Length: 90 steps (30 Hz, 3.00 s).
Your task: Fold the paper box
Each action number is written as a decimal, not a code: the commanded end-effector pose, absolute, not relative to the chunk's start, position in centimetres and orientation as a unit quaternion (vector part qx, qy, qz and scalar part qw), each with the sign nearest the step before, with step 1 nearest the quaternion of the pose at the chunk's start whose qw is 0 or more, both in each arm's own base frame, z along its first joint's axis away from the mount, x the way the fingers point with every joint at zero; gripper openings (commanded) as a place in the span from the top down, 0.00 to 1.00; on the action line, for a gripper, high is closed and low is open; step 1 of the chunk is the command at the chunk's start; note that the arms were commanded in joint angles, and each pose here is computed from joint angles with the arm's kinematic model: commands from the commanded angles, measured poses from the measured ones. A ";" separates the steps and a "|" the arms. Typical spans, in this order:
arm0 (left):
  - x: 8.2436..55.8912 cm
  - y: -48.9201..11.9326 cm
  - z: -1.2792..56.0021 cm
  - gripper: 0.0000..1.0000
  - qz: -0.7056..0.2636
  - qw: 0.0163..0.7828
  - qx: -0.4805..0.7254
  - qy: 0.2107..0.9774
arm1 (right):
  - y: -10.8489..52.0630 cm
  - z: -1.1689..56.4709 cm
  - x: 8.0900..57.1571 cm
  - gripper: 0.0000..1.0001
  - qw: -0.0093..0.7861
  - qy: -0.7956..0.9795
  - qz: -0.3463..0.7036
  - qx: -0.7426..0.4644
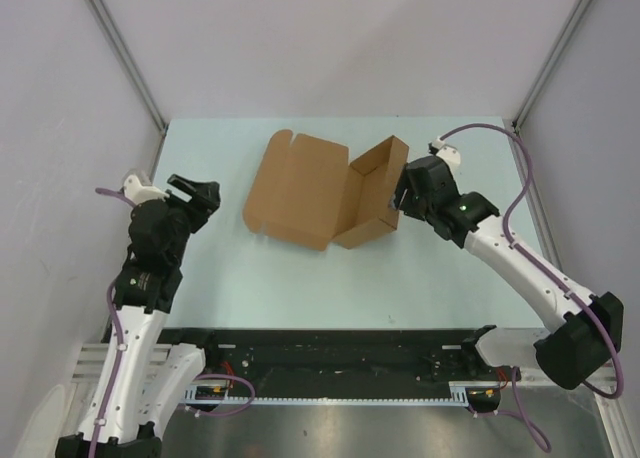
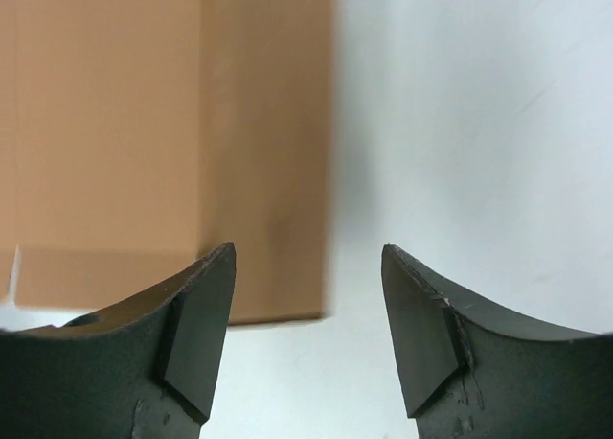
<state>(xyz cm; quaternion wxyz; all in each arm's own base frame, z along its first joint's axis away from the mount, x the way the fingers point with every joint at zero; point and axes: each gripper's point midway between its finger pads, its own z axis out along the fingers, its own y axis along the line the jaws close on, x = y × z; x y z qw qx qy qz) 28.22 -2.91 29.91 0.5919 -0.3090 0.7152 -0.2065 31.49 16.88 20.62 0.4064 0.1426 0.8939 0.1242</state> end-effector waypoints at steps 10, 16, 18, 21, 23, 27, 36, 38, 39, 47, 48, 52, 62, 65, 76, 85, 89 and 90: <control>26.7 -8.4 23.6 0.24 -0.253 0.540 -0.276 0.753 | 12.6 27.7 41.3 0.31 0.539 0.814 0.125 0.175; 27.8 -10.0 21.1 0.20 -0.277 0.511 -0.291 0.760 | 16.1 30.0 44.0 0.28 0.539 0.827 0.114 0.112; 28.7 -11.0 21.0 0.20 -0.285 0.497 -0.286 0.768 | 17.2 30.4 44.6 0.28 0.541 0.825 0.130 0.103; 29.6 -11.7 20.8 0.20 -0.277 0.482 -0.276 0.784 | 19.2 33.0 46.1 0.28 0.562 0.814 0.130 0.072; 29.7 -12.0 20.2 0.20 -0.275 0.474 -0.274 0.790 | 21.6 32.1 47.4 0.27 0.557 0.824 0.100 0.026; 29.1 -12.2 18.8 0.21 -0.283 0.468 -0.276 0.791 | 26.2 32.9 50.0 0.28 0.565 0.819 0.085 -0.040; 27.2 -12.0 15.2 0.21 -0.272 0.442 -0.268 0.811 | 28.7 23.8 53.2 0.30 0.517 0.851 0.042 -0.084; 27.1 -12.0 14.9 0.21 -0.271 0.440 -0.268 0.813 | 27.8 22.3 53.2 0.30 0.510 0.856 0.004 -0.085; 27.1 -12.0 14.7 0.21 -0.271 0.440 -0.268 0.813 | 27.2 21.4 53.2 0.30 0.504 0.859 -0.013 -0.089; 27.6 -12.6 14.1 0.21 -0.276 0.433 -0.265 0.817 | 21.3 19.3 50.6 0.30 0.479 0.869 -0.109 -0.052; 27.7 -12.7 14.1 0.21 -0.278 0.433 -0.264 0.816 | 20.5 17.6 49.5 0.31 0.463 0.877 -0.117 -0.055; 27.6 -13.2 13.6 0.21 -0.280 0.427 -0.264 0.818 | 18.5 17.1 46.5 0.31 0.459 0.882 -0.103 -0.026; 27.3 -14.5 12.7 0.21 -0.280 0.414 -0.255 0.827 | 17.2 13.2 37.3 0.32 0.422 0.903 -0.076 -0.010; 27.2 -14.8 12.4 0.21 -0.276 0.414 -0.252 0.830 | 18.2 12.1 35.2 0.31 0.410 0.910 -0.055 -0.014; 26.3 -14.2 10.6 0.21 -0.245 0.402 -0.250 0.846 | 20.3 7.1 27.4 0.30 0.377 0.925 -0.025 -0.025; 24.9 -15.6 10.7 0.21 -0.247 0.402 -0.224 0.853 | 20.3 13.1 25.4 0.27 0.449 0.894 0.001 -0.015; 24.4 -16.7 11.5 0.21 -0.262 0.412 -0.216 0.846 | 17.9 17.0 26.0 0.26 0.497 0.867 -0.013 -0.012; 24.1 -17.2 11.6 0.21 -0.267 0.412 -0.216 0.844 | 17.0 17.6 26.5 0.26 0.505 0.863 -0.024 -0.008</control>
